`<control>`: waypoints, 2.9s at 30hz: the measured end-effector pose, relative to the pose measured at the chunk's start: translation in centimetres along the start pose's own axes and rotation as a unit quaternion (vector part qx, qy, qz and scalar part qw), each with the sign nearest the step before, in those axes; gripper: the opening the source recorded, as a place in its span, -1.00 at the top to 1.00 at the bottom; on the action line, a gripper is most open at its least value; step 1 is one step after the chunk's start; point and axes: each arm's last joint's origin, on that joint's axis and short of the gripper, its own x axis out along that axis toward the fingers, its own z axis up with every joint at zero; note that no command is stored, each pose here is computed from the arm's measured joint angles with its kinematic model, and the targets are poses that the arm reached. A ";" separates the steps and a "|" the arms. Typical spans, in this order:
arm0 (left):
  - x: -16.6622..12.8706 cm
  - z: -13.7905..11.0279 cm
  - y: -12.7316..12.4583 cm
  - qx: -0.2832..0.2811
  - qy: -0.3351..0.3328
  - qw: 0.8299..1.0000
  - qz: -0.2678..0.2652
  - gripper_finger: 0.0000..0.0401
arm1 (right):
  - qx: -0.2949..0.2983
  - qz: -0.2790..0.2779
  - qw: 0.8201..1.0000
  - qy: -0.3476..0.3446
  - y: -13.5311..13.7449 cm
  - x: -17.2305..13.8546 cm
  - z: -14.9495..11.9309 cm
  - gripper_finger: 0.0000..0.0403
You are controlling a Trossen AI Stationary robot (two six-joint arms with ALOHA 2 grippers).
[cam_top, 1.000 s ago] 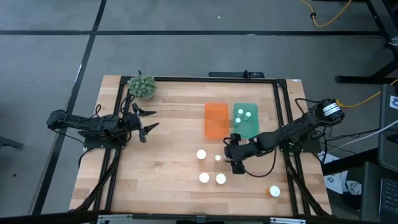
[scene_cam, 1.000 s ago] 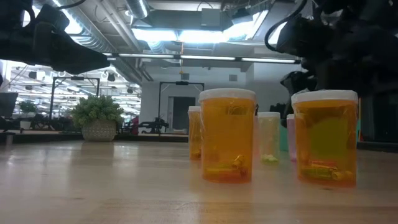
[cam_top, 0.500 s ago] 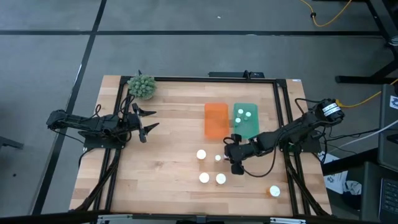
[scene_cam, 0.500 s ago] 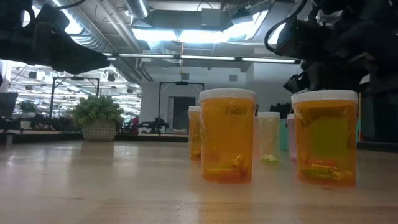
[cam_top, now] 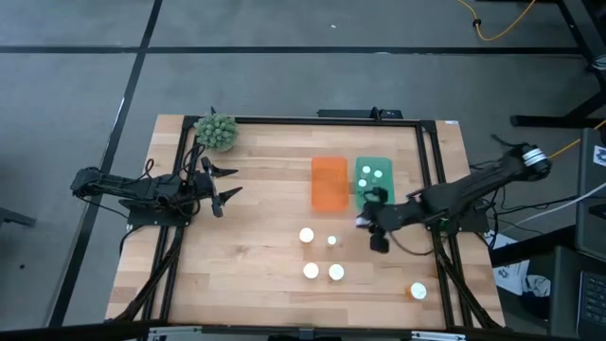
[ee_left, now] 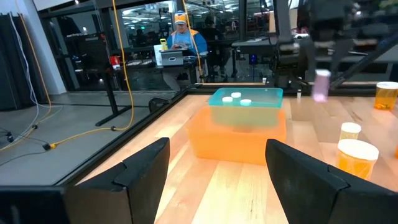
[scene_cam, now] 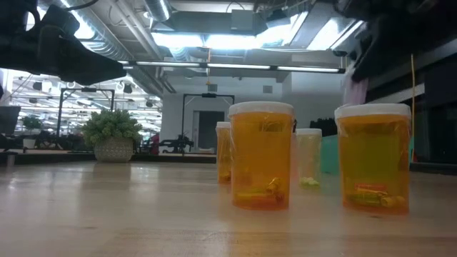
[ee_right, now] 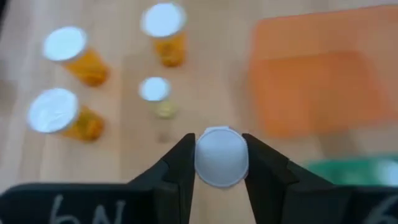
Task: Pick and place medicine bottles into bin by pill shape (circle, oval)
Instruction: Put the small pink pill bottle into the green bin, then put the small yellow pill bottle into the green bin
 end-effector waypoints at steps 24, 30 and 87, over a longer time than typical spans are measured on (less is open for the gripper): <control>0.0 0.0 0.0 0.000 0.000 1.000 0.000 -0.28 | 0.121 -0.202 0.972 -0.016 -6.4 -0.8 -5.7 0.44; 0.0 0.0 0.0 0.000 0.000 1.000 0.000 -0.28 | 0.139 -0.199 0.970 0.013 -8.2 0.2 -6.5 0.44; 0.0 0.0 0.0 -0.003 0.000 1.000 0.000 -0.28 | -0.086 0.136 0.987 -0.022 -1.0 6.4 -3.2 0.02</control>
